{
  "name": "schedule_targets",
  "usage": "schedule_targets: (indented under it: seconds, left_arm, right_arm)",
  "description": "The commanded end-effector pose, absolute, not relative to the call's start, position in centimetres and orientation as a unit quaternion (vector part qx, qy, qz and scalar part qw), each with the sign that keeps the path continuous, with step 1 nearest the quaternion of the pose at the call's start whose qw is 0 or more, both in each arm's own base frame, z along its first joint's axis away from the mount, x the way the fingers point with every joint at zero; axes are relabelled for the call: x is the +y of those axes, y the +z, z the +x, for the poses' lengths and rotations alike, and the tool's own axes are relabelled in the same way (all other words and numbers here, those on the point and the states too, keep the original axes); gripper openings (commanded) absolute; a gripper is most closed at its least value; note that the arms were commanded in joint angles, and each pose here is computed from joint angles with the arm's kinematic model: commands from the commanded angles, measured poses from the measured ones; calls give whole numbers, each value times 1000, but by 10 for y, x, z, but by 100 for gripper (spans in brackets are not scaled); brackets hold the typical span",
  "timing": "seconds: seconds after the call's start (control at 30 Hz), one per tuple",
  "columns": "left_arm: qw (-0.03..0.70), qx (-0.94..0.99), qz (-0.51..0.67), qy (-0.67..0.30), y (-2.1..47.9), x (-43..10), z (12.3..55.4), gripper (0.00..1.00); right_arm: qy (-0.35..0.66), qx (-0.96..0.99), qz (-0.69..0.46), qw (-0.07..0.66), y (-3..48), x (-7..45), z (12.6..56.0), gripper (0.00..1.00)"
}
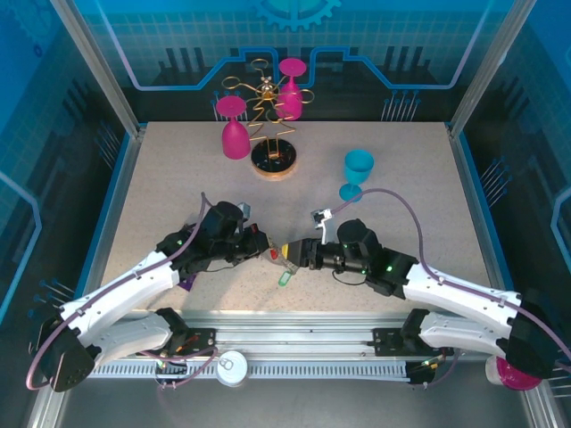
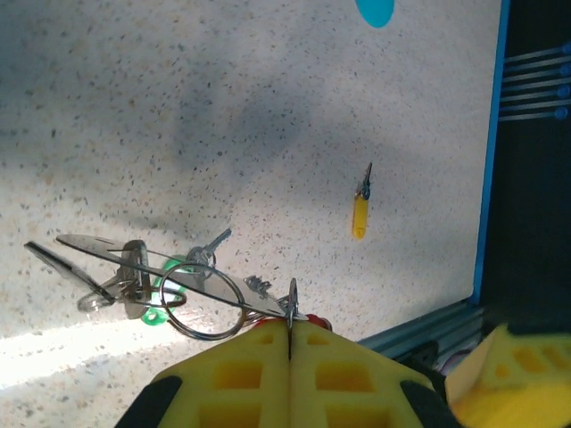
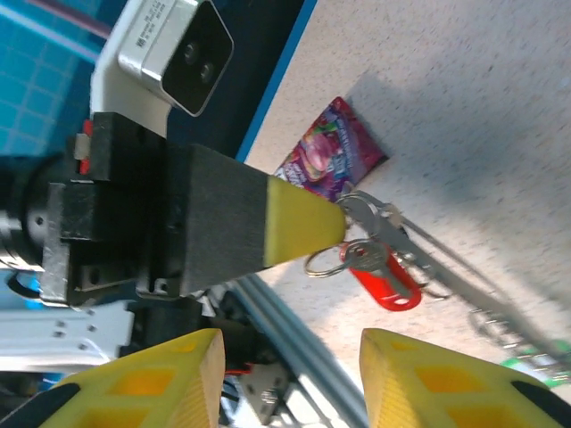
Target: Put the keys on the keyring
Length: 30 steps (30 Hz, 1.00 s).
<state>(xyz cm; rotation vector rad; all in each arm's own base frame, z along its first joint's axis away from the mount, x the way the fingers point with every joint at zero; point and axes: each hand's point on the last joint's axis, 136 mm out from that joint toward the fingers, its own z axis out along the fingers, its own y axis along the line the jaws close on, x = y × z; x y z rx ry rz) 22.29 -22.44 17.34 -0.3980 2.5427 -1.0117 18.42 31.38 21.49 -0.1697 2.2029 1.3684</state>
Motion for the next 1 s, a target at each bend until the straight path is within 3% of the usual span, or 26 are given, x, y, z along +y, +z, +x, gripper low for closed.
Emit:
schedule_targets:
  seconds: [0.0, 0.17, 0.33, 0.97]
  left_arm:
    - [180, 892, -193, -367, 178, -224, 225, 0]
    - [172, 892, -199, -367, 176, -227, 224, 0]
    - [172, 892, -198, -369, 176, -229, 223, 0]
    - [179, 886, -192, -382, 178, -231, 220, 0]
  right_arm:
    - [559, 789, 41, 252, 237, 325, 192, 45]
    - [504, 833, 114, 199, 210, 322, 194, 45]
    - [479, 838, 169, 198, 198, 310, 202, 42]
    - [510, 824, 190, 156, 192, 338, 209, 37]
